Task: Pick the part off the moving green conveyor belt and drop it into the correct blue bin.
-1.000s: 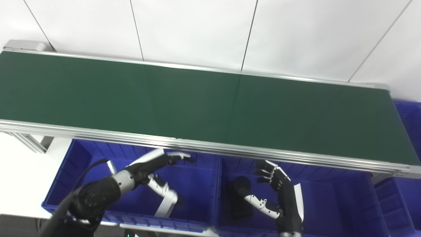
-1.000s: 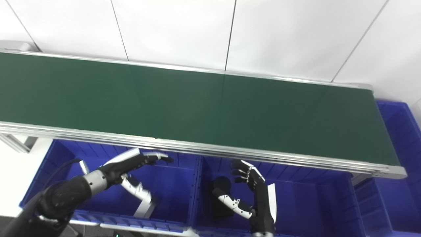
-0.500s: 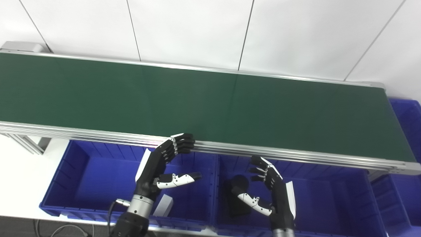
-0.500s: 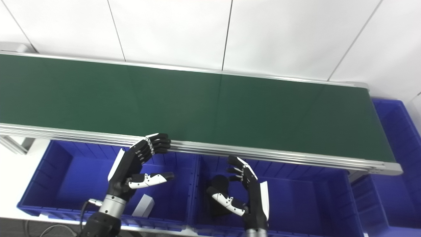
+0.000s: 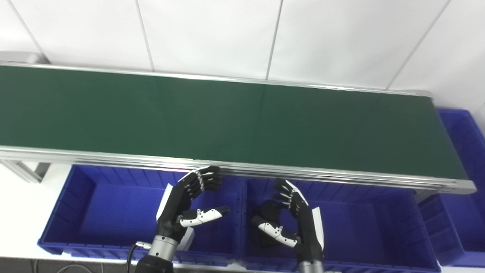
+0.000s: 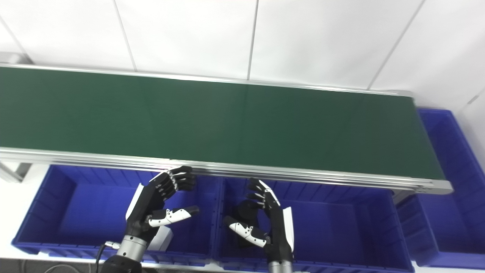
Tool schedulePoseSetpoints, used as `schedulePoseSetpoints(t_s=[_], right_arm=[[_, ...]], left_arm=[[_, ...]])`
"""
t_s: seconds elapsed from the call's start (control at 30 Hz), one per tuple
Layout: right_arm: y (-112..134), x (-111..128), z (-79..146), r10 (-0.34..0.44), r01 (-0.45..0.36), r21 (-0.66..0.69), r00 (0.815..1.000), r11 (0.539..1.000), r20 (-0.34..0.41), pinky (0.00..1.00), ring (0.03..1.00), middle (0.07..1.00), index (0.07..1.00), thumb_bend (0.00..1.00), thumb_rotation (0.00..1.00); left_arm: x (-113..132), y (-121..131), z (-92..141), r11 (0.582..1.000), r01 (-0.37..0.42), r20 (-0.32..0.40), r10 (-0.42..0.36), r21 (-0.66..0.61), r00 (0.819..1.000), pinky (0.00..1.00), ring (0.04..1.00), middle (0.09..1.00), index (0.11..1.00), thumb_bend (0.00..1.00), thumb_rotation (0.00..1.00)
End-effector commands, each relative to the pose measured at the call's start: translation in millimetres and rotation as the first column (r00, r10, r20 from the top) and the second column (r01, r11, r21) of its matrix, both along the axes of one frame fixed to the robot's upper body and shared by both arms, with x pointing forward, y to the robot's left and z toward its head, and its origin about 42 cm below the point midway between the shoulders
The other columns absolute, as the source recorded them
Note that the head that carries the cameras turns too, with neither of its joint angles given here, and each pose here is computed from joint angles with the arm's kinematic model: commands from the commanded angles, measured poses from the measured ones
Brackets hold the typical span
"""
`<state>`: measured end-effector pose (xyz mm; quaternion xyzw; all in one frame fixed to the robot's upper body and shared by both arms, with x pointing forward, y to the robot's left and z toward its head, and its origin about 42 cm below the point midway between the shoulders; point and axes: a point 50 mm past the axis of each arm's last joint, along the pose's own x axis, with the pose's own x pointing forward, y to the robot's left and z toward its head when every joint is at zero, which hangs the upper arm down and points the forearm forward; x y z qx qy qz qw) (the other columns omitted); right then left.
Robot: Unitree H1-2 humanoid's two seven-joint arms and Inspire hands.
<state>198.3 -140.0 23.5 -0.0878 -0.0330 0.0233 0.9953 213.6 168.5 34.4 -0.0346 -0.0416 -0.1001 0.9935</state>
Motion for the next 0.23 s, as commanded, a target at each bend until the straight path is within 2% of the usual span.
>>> schedulePoseSetpoints(t_s=[0.0,0.2], right_arm=[[3.9,4.8,11.0,-0.016,0.013,0.029,0.997,0.999,0.076,0.6,0.716,0.782,0.813,0.66,0.0],[1.1,4.0,9.3,-0.026,0.024,0.033,0.998,0.999,0.063,0.61,0.724,0.784,0.814,0.69,0.0]], left_arm=[[7.0,-0.4,10.2,0.999,-0.041,0.067,0.042,-0.025,0.997,0.61,0.628,0.655,0.683,0.74,0.0],[6.6,-1.6,8.0,0.997,-0.076,0.055,0.077,-0.024,0.996,0.61,0.623,0.642,0.665,0.69,0.0]])
